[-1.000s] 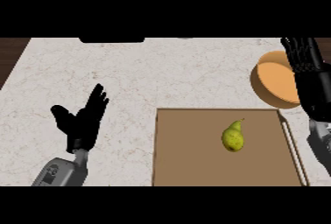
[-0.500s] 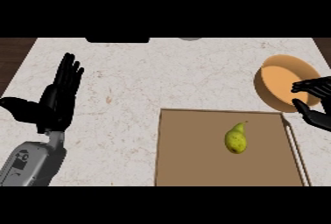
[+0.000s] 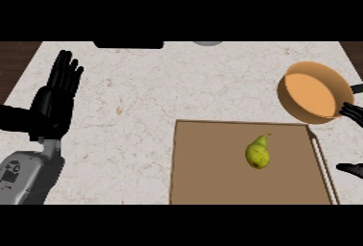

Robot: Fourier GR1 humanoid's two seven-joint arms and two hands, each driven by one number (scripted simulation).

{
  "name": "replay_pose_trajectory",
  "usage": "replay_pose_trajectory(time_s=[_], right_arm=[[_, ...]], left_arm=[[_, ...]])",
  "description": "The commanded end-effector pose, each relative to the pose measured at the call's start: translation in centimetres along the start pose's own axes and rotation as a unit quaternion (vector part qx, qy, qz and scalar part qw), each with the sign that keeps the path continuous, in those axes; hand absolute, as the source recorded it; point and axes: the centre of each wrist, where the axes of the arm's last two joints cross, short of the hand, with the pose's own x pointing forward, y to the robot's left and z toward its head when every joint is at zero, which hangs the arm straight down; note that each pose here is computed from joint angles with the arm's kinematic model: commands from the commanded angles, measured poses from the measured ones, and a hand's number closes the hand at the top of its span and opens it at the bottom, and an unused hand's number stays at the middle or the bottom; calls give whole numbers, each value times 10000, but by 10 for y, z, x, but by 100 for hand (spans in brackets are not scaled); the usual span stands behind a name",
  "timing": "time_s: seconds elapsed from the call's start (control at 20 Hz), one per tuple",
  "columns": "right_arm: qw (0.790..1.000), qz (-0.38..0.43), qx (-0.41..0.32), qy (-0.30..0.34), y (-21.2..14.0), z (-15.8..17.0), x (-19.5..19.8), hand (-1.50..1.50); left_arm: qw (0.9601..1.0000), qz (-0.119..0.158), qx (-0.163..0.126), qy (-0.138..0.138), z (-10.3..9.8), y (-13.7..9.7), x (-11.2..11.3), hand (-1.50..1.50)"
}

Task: Pick the pear from the tray and place it in the pot

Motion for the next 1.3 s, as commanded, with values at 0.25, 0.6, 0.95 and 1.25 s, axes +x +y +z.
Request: replay_pose_trajectory(time_s=[0.25,0.6,0.95,1.25], right_arm=[[9754,1184,1798,477,-19,-43,38,-150],[9603,1397,2267,835,23,-83,38,-150],[9502,1283,2541,1268,62,-80,26,-150],[9446,1245,2726,1336,74,-88,17,-150]], left_arm=[[9999,53,-56,97,9,3,-10,0],[9999,-12,109,-14,1,1,-1,0],[10000,-37,55,43,-5,5,8,0],[10000,-23,30,-49,8,30,-1,0]])
